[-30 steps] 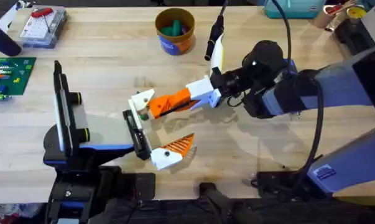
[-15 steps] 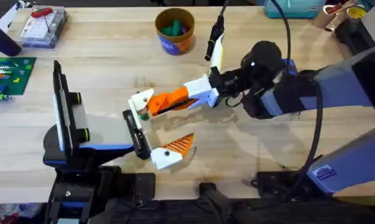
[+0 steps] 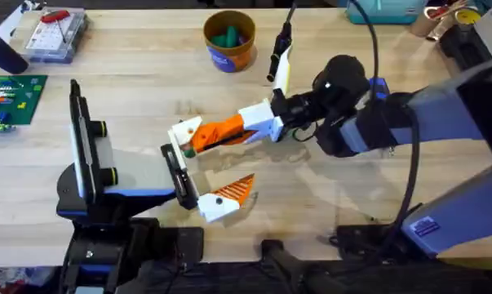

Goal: Pick up the gripper from the table and insert it into the empty holder that is missing its gripper. Then pick up a screw, insert it into the mounting hole, and use the screwdriver to tighten it. Finally, clean up the table by picking up the vegetable and placing it into the bucket.

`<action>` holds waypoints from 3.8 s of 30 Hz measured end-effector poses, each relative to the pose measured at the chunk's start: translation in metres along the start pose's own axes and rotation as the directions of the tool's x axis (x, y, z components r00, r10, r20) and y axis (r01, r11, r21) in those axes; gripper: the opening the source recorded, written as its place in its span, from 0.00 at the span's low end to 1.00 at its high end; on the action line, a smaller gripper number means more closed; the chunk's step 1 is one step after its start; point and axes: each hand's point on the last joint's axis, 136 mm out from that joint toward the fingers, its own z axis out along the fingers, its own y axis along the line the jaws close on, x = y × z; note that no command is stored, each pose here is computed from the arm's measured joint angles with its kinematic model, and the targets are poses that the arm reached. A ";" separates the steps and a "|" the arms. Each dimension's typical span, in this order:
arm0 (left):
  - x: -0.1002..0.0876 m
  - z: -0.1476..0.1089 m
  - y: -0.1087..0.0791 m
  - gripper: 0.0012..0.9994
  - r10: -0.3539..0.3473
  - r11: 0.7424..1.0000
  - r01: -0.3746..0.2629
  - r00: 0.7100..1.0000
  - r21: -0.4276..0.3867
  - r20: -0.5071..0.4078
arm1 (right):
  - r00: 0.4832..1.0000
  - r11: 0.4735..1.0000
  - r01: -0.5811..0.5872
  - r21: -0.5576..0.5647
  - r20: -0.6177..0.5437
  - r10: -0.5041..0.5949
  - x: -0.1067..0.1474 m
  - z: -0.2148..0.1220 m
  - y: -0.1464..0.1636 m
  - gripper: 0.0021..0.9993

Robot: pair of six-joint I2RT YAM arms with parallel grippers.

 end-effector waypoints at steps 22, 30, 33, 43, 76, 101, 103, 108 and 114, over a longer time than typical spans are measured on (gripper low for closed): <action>0.000 0.000 0.000 0.99 -0.016 1.000 0.016 1.000 -0.001 0.000 | 0.999 1.000 0.006 -0.005 -0.034 -0.006 -0.016 0.018 -0.003 0.01; 0.000 0.000 0.000 0.99 -0.016 1.000 0.016 1.000 -0.002 0.000 | 1.000 1.000 0.005 -0.005 -0.031 -0.006 -0.017 0.018 -0.003 0.01; 0.000 0.000 0.000 0.99 -0.016 1.000 0.016 1.000 -0.001 0.000 | 1.000 1.000 0.006 -0.005 -0.026 -0.006 -0.017 0.017 -0.003 0.01; 0.000 0.000 0.000 0.99 -0.016 1.000 0.016 1.000 -0.001 0.000 | 1.000 1.000 0.007 -0.005 -0.024 -0.007 -0.018 0.017 -0.003 0.01; 0.000 0.000 -0.001 0.99 -0.013 1.000 0.013 1.000 0.003 0.000 | 1.000 1.000 -0.005 -0.001 0.026 0.005 -0.025 0.017 -0.005 1.00; 0.000 0.000 -0.001 0.99 -0.012 1.000 0.012 1.000 0.004 0.000 | 0.988 0.994 -0.035 0.099 0.154 0.019 -0.052 -0.029 -0.004 1.00; 0.000 0.000 -0.001 0.99 -0.012 1.000 0.012 1.000 0.004 0.000 | 0.983 0.990 -0.034 0.135 0.181 0.009 -0.058 -0.042 0.001 1.00; 0.000 0.000 -0.001 0.99 -0.012 1.000 0.012 1.000 0.004 0.000 | 0.973 0.973 0.021 0.229 0.219 -0.072 -0.066 -0.071 0.026 1.00; 0.000 0.000 -0.001 0.99 -0.012 1.000 0.012 1.000 0.004 0.000 | 0.943 0.834 0.035 0.550 0.258 -0.210 -0.056 -0.117 0.047 1.00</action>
